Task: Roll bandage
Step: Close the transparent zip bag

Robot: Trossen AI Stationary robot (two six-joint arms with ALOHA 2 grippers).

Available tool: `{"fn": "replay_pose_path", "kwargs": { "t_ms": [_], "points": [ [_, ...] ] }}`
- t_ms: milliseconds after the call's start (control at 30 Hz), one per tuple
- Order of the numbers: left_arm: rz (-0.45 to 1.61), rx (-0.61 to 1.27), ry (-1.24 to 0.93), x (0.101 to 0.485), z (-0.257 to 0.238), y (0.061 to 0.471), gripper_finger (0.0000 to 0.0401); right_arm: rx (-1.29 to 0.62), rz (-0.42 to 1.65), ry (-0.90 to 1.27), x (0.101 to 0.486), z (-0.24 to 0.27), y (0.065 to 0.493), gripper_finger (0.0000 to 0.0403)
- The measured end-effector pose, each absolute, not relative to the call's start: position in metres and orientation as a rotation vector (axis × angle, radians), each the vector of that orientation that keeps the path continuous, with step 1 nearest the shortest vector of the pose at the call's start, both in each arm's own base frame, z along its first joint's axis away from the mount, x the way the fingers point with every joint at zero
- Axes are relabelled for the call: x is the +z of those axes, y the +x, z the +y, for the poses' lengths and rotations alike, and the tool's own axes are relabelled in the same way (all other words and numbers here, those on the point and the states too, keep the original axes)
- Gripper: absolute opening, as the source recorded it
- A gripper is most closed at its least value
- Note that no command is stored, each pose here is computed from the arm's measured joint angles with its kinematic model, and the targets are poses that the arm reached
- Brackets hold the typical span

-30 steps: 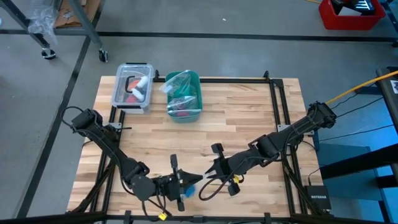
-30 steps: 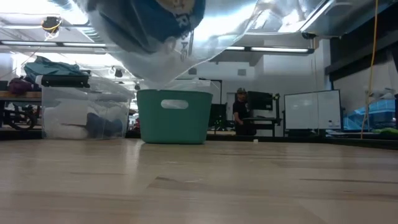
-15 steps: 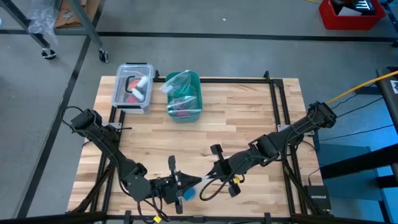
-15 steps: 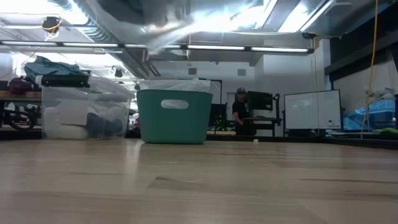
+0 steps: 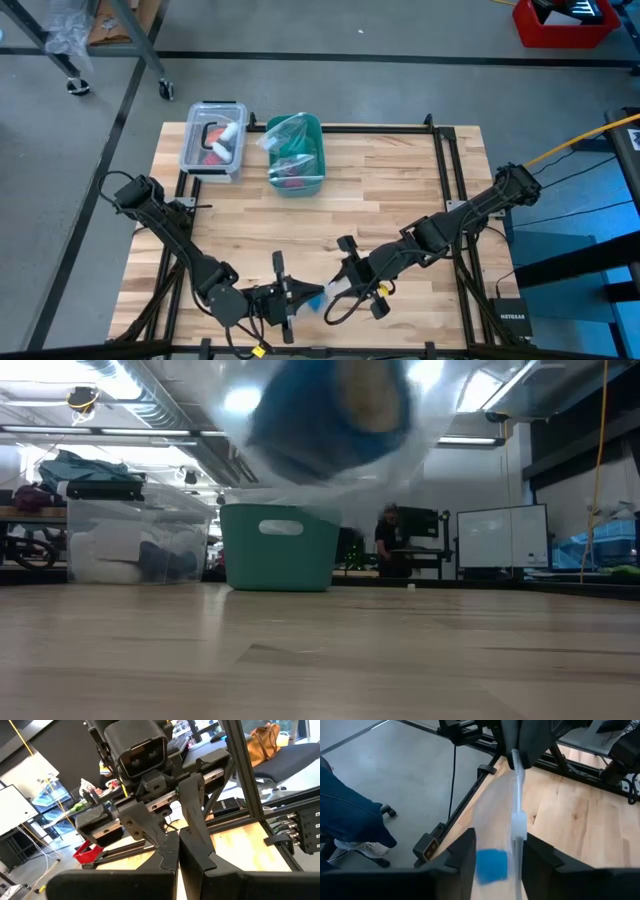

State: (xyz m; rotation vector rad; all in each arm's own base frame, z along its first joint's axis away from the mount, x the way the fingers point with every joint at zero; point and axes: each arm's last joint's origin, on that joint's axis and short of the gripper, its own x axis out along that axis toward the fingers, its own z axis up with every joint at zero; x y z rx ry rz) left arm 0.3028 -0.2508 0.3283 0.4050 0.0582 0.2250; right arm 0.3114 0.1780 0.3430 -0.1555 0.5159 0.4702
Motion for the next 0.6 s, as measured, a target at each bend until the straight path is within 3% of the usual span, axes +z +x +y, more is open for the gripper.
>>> {"fn": "replay_pose_path", "kwargs": {
  "t_ms": [600],
  "points": [
    [0.055,0.187,0.388,0.3276,-0.2518,0.3031,0.0000,0.429,0.433,-0.141,0.3502,0.1783,0.3155,0.0145]
  ]
}}
